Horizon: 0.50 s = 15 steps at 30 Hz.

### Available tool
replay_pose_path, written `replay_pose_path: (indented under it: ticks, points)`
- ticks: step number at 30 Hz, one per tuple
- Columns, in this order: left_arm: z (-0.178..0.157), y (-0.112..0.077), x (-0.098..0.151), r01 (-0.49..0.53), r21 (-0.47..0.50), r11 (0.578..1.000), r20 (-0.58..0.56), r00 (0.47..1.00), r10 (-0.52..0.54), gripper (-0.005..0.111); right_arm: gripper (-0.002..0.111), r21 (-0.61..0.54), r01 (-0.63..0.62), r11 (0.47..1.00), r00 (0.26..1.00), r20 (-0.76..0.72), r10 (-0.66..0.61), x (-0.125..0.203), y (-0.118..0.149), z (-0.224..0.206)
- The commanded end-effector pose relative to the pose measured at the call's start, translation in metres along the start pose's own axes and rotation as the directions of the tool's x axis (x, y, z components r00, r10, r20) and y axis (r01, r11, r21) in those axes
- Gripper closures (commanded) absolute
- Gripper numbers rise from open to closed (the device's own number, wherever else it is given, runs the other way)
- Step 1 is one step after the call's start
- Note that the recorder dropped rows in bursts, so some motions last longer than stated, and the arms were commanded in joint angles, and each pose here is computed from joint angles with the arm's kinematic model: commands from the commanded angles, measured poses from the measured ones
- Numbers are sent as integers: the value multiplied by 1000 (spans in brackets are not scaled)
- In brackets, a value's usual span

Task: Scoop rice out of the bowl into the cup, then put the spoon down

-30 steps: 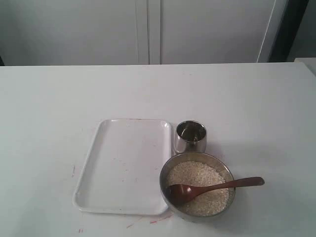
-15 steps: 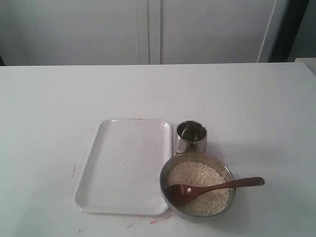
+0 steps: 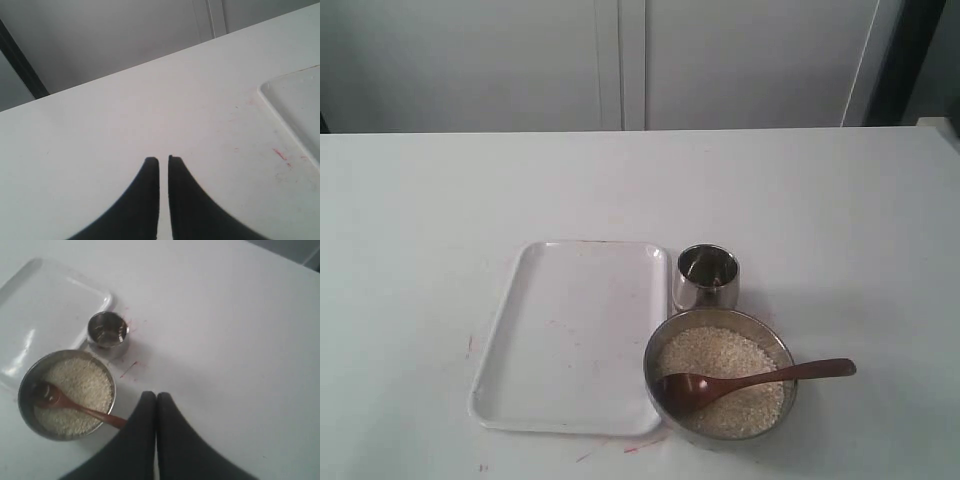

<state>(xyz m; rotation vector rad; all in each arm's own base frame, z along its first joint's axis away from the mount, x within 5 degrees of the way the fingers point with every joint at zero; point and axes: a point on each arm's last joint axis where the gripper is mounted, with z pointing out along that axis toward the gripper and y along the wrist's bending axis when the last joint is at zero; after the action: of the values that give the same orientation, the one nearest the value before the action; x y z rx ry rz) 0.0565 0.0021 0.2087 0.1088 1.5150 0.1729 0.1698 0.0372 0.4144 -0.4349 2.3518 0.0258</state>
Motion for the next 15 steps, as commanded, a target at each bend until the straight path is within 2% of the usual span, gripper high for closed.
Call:
replay_pose_path:
  ticks: [1,3,4,10,15]
  points:
    - [0,0,-3,10,1,1000,12,1000,-10,92,108,-105,257,961,959,-99,-267,-8,5,34]
    - [0,0,-3,10,1,1000,12,1000,-10,92,108,-153,399,904,900,-122,-418,-8,5,45]
    - [0,0,-3,10,1,1000,12,1000,-10,92,108,-169,433,886,881,-129,-455,-8,6,49]
    - [0,0,-3,10,1,1000,12,1000,-10,92,108,-247,526,814,809,-151,-569,-5,14,65]
    - [0,0,-3,10,1,1000,12,1000,-10,92,108,-360,659,661,663,-137,-736,16,29,82]
